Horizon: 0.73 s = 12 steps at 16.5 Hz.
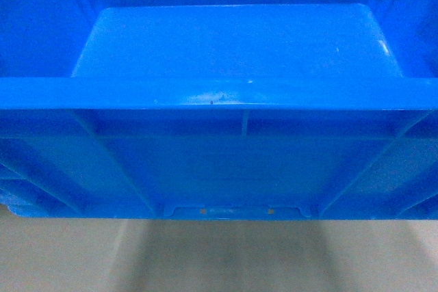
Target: Place box next to blue box on left shelf
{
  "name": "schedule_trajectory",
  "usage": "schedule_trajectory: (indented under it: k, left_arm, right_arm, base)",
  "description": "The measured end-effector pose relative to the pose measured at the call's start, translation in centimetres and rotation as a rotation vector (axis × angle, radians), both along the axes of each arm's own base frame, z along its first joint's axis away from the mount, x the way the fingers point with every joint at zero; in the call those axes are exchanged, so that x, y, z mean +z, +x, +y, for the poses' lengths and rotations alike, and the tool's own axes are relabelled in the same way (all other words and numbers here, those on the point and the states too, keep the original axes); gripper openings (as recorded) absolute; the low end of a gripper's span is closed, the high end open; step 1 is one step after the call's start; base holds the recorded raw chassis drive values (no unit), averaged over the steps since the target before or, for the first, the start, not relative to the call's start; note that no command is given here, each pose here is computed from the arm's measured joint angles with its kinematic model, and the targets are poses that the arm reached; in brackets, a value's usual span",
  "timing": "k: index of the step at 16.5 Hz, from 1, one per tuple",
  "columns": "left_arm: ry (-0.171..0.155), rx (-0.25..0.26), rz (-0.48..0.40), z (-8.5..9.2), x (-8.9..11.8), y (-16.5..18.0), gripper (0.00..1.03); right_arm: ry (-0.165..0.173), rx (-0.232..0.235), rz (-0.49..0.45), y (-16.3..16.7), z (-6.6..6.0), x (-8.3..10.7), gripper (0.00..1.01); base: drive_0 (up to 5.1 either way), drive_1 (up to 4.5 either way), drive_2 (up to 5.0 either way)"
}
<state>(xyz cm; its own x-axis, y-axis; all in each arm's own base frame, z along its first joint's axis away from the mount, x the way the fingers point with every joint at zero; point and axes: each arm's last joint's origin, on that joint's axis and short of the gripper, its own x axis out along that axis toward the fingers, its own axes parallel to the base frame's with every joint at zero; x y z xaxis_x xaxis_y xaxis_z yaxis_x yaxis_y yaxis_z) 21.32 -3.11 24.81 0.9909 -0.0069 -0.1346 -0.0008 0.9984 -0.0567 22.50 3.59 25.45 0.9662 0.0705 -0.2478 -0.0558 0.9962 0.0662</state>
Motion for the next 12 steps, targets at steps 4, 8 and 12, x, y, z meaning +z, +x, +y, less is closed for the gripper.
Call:
schedule_trajectory:
  k: [4,8,12]
  left_arm:
    - [0.0,0.0,0.0,0.0,0.0,0.0,0.09]
    - [0.0,0.0,0.0,0.0,0.0,0.0,0.09]
    - [0.001,-0.001,0.012,0.0,-0.13,0.0,0.09]
  right_arm:
    - [0.0,0.0,0.0,0.0,0.0,0.0,0.08]
    - [0.0,0.0,0.0,0.0,0.0,0.0,0.08]
    - [-0.001,0.0,0.009,-0.03,0.0,-0.12,0.08]
  base:
    - [0.0,0.0,0.0]
    - [0.0,0.0,0.0]
    - [0.0,0.0,0.0]
